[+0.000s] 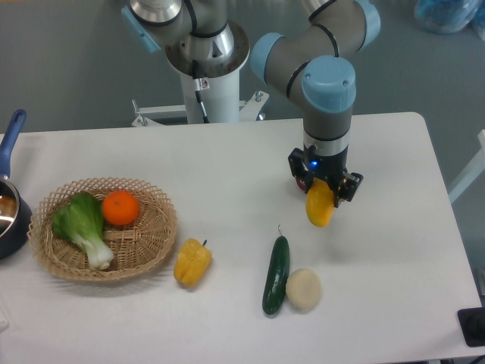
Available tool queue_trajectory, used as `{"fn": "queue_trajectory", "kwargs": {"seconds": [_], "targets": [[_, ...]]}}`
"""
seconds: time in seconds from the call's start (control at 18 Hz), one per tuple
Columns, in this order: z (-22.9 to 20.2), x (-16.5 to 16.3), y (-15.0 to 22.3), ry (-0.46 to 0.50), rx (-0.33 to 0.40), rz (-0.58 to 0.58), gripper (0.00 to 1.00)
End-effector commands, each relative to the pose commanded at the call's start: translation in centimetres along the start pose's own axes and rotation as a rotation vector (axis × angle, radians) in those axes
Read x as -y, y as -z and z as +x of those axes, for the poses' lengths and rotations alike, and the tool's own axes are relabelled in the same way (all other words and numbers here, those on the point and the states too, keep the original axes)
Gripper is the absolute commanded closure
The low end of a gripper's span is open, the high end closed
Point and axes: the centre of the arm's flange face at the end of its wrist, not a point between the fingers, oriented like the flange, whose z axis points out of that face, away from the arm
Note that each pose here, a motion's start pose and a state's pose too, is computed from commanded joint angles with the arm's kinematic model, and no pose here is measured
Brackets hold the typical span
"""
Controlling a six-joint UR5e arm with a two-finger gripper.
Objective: Place the mango in the basket
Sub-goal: 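Carry the held yellow mango over to the wicker basket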
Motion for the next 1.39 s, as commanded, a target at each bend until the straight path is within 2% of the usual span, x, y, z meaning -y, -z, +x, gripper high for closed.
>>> {"fn": "queue_trajectory", "kwargs": {"seconds": [0.39, 0.56, 0.72, 1.11, 1.22, 1.39], "targets": [[0.3, 0.5, -0.5, 0.015, -0.009, -0.009, 0.58], [1.6, 3.0, -0.4, 0.025, -0.008, 0.002, 0.58], [3.0, 4.9, -1.0, -0.008, -0.020, 0.003, 0.59], [12.3, 14.2, 0.8, -0.116, -0.025, 0.040, 0.59], [15.1, 16.2, 1.6, -0.127, -0.023, 0.056, 0.59], [19.0, 19.1, 2.5, -0.197, -0.015, 0.085, 0.59]]}}
